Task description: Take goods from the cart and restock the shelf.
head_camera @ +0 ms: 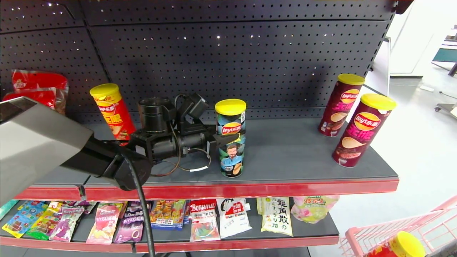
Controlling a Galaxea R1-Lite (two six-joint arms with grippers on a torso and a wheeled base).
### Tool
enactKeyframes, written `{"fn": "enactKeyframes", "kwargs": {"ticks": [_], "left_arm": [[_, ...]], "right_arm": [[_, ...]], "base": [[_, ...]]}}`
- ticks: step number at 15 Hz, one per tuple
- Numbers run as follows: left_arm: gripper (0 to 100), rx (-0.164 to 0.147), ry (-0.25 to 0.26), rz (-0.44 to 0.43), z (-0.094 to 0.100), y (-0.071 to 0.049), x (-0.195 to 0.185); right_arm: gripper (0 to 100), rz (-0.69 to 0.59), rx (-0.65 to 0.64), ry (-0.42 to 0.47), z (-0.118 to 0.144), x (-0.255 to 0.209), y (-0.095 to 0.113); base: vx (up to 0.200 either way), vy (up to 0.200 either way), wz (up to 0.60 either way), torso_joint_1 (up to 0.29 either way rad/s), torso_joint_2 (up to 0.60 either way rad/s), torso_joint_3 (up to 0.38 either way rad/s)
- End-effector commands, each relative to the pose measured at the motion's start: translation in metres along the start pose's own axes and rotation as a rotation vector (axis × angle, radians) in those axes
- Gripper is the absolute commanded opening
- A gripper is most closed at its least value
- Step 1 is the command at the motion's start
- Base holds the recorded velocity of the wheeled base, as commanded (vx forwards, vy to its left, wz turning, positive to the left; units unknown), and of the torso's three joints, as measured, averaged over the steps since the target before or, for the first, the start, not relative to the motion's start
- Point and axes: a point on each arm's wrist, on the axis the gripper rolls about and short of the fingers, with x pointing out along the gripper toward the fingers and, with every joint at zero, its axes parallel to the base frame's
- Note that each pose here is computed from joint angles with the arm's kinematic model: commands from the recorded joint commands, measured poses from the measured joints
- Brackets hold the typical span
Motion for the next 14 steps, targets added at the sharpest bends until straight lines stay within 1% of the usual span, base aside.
{"fn": "enactKeyframes", "kwargs": {"ticks": [1,5,7,12,14], "left_arm": [[0,-0.005,0.008,-0.007,-0.0033,-0.0023,0.0025],[0,-0.001,0.012,-0.011,-0.0054,-0.0024,0.0038],[0,-0.002,0.013,-0.029,-0.0052,-0.0088,0.0072],[0,-0.004,0.019,-0.031,-0.0077,-0.0088,0.0076],[0,0.005,0.005,-0.030,-0.0072,-0.0085,0.0080]], "right_arm": [[0,0.000,-0.001,0.000,0.0000,0.0000,0.0000],[0,0.000,-0.001,0.003,-0.0006,0.0002,0.0000],[0,0.000,-0.001,0.002,-0.0015,-0.0006,-0.0001],[0,0.000,-0.001,0.000,-0.0011,-0.0008,-0.0001],[0,0.000,-0.001,0.000,-0.0011,-0.0008,-0.0001]], "base": [[0.000,0.000,0.00,0.000,0.00,0.000],[0.000,0.000,0.00,0.000,0.00,0.000],[0.000,0.000,0.00,0.000,0.00,0.000],[0.000,0.000,0.00,0.000,0.00,0.000],[0.000,0.000,0.00,0.000,0.00,0.000]]}}
